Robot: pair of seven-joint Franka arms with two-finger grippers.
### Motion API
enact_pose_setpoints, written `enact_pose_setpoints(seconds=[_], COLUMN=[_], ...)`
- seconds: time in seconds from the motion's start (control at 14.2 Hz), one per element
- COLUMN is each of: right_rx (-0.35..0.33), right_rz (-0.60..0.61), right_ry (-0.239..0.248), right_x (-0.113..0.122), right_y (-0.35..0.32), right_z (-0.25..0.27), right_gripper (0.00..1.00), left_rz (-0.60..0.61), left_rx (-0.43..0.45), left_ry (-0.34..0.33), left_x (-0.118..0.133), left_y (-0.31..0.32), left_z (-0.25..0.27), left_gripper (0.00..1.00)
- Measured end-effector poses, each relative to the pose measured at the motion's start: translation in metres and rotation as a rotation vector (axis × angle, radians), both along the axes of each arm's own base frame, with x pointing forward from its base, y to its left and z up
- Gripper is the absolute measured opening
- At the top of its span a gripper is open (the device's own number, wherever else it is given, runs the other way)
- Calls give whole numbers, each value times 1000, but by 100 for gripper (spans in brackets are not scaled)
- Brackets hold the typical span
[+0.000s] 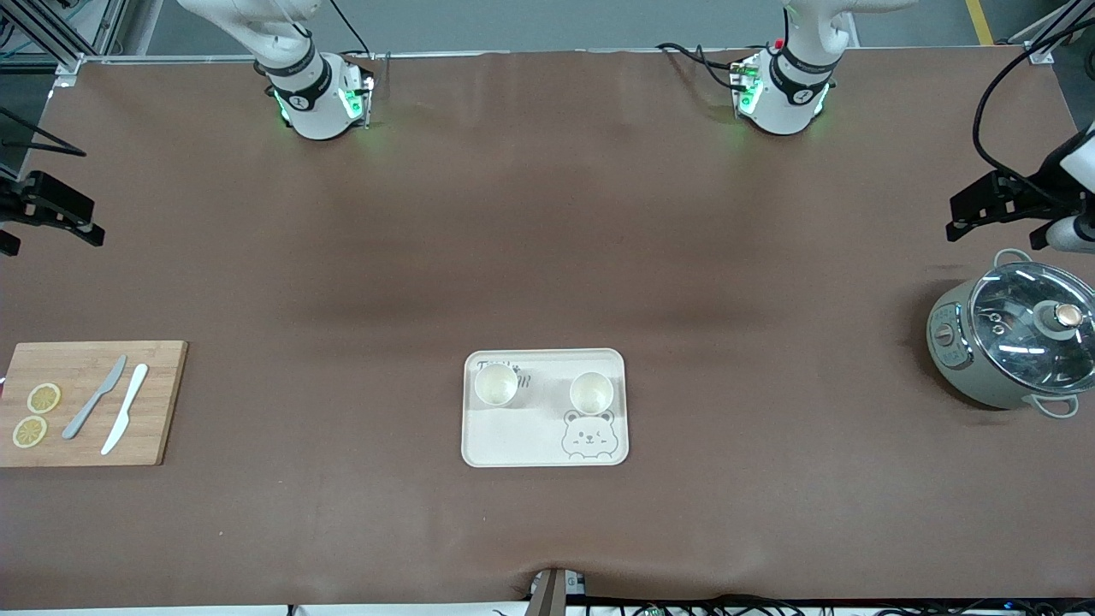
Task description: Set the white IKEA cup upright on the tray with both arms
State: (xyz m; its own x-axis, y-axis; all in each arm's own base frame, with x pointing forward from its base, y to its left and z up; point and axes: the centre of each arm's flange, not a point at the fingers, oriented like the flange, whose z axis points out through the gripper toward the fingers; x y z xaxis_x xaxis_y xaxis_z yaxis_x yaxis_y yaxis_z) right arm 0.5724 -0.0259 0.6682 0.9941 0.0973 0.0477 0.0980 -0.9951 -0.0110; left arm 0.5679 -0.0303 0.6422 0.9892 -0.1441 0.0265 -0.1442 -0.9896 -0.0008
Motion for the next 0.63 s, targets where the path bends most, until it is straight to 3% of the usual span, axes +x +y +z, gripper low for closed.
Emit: enact_pose_setpoints(seconds=[0.63], right_rx=[2], right_rz=[-38], right_ry=[-11], right_x=[-2], right_y=[-22], right_z=[6], right_gripper=[100], left_rz=[-10], left_rx=[0], left_ry=[18], left_x=[-2], left_y=[-7], left_z=[-1], left_gripper=[100])
